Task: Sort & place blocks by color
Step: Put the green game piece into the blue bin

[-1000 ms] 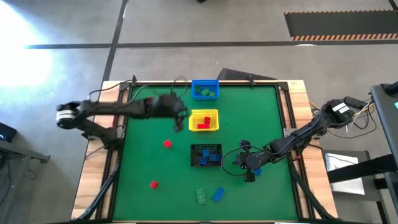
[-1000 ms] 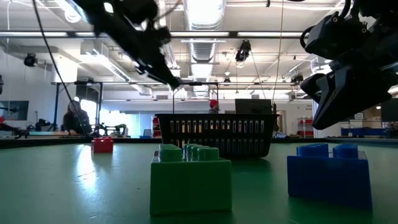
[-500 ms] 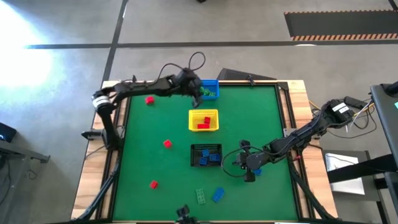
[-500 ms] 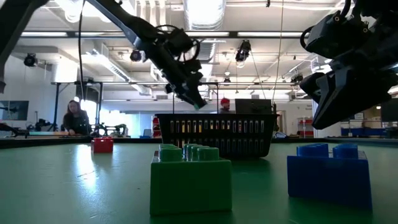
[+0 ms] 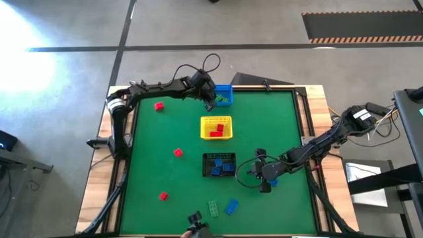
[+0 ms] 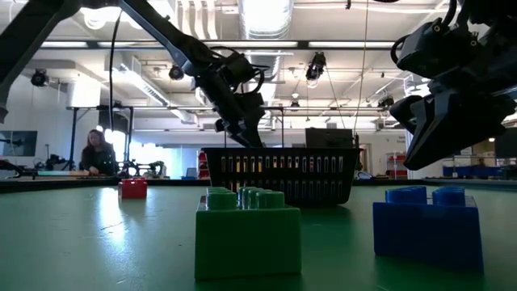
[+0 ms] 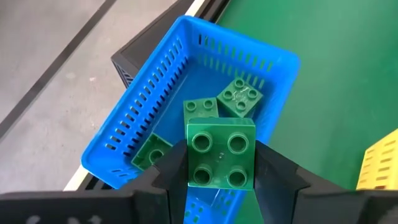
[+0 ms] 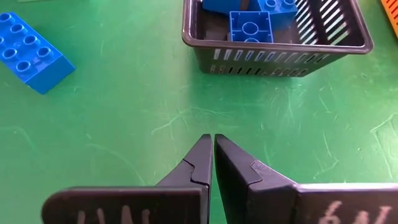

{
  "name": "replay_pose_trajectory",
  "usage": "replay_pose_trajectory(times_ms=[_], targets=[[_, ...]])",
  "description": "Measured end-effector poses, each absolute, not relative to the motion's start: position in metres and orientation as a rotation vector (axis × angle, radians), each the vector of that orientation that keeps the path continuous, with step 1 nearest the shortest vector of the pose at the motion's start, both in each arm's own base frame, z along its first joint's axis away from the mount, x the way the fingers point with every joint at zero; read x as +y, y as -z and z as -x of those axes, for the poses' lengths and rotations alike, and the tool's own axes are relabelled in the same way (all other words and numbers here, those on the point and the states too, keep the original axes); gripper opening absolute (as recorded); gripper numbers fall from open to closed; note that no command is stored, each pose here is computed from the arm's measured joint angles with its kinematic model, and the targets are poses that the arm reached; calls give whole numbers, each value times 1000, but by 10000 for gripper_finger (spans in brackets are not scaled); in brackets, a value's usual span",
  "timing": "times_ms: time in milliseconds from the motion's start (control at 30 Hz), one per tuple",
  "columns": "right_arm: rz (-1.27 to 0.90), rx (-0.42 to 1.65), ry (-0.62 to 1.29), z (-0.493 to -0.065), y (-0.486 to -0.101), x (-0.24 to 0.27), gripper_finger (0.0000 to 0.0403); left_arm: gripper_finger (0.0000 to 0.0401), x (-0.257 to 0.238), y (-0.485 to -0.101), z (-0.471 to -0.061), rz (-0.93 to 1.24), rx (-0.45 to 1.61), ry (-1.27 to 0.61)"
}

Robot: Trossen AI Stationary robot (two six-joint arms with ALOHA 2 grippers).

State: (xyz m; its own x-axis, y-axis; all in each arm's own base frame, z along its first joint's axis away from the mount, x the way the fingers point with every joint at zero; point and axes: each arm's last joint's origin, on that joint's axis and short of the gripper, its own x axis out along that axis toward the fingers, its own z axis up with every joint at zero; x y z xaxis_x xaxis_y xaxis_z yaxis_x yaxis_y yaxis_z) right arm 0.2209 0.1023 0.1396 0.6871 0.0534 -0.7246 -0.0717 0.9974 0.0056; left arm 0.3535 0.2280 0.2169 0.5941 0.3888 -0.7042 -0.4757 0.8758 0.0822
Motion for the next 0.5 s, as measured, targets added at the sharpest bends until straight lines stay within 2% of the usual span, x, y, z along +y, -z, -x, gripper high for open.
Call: replay_pose_trajectory(times_ms=[500], targets=[[24, 810, -70, -221, -140, 102, 9, 121, 240, -214, -345, 141, 791, -521]])
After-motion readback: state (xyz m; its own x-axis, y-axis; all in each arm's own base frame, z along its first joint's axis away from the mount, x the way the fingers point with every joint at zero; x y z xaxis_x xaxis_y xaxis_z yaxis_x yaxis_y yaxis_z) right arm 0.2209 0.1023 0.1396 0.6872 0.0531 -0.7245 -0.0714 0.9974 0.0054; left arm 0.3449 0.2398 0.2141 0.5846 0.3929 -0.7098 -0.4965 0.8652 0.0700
